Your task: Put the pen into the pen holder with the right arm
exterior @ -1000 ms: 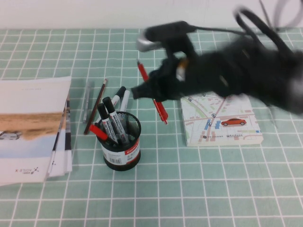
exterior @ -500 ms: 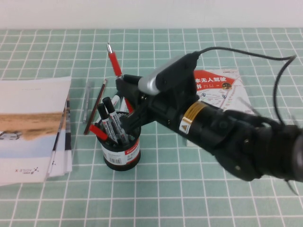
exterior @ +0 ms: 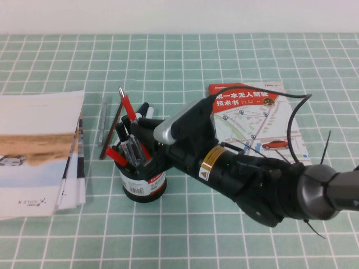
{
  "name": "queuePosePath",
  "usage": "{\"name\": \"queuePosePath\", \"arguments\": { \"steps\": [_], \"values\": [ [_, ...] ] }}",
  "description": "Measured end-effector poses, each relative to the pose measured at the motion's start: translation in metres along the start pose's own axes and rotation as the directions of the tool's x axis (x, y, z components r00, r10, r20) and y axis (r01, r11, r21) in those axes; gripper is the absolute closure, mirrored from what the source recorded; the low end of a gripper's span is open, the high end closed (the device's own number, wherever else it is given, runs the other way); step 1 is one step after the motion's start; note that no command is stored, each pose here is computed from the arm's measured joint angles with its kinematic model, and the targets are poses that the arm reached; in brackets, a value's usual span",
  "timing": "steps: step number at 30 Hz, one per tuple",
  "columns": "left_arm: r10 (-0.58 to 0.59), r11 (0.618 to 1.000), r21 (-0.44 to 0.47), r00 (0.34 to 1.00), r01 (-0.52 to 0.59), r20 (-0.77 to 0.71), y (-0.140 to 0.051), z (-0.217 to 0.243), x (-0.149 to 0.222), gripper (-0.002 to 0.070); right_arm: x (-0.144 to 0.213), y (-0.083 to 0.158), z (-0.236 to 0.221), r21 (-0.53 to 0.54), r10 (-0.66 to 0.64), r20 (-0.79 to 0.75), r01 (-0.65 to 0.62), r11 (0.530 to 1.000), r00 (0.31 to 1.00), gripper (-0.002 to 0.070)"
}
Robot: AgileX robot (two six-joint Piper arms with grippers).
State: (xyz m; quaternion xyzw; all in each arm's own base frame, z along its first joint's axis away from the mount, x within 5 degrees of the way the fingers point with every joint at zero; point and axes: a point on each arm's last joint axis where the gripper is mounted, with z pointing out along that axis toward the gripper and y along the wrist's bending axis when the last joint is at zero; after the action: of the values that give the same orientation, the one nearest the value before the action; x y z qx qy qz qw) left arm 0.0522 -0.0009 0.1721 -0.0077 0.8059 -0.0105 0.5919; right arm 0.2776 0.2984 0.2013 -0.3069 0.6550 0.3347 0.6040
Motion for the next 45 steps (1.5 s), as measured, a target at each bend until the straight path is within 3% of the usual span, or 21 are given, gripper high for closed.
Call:
{"name": "queuePosePath", "arguments": {
  "steps": [5, 13, 19, 22, 26, 29, 36, 45],
  "values": [
    [0.000, 1.000, 0.000, 1.000, 0.000, 0.000, 0.000, 0.000, 0.000, 0.0679, 0.006, -0.001, 0.004, 0.001, 0.002, -0.014, -0.002, 1.000, 1.000, 0.0583],
    [0.000, 1.000, 0.000, 1.000, 0.000, 0.000, 0.000, 0.000, 0.000, 0.0679, 0.007, -0.002, 0.006, 0.015, 0.003, -0.054, -0.002, 1.000, 0.999, 0.0386],
    [0.000, 1.000, 0.000, 1.000, 0.000, 0.000, 0.000, 0.000, 0.000, 0.0679, -0.007, -0.002, -0.005, 0.051, 0.024, -0.154, -0.017, 0.999, 0.988, 0.0366],
    [0.000, 1.000, 0.000, 1.000, 0.000, 0.000, 0.000, 0.000, 0.000, 0.0679, -0.032, 0.001, -0.022, 0.060, 0.036, -0.198, -0.025, 0.998, 0.980, 0.0419],
    [0.000, 1.000, 0.000, 1.000, 0.000, 0.000, 0.000, 0.000, 0.000, 0.0679, -0.074, 0.006, -0.057, 0.092, 0.008, -0.249, 0.015, 0.996, 0.969, 0.0613],
    [0.000, 1.000, 0.000, 1.000, 0.000, 0.000, 0.000, 0.000, 0.000, 0.0679, -0.095, 0.007, -0.087, 0.146, 0.005, -0.298, 0.040, 0.988, 0.955, 0.0671],
    [0.000, 1.000, 0.000, 1.000, 0.000, 0.000, 0.000, 0.000, 0.000, 0.0679, -0.109, 0.013, -0.158, 0.210, 0.012, -0.327, 0.061, 0.976, 0.945, 0.0692],
    [0.000, 1.000, 0.000, 1.000, 0.000, 0.000, 0.000, 0.000, 0.000, 0.0679, -0.082, 0.016, -0.213, 0.264, 0.067, -0.415, 0.050, 0.963, 0.907, 0.0694]
  ]
}}
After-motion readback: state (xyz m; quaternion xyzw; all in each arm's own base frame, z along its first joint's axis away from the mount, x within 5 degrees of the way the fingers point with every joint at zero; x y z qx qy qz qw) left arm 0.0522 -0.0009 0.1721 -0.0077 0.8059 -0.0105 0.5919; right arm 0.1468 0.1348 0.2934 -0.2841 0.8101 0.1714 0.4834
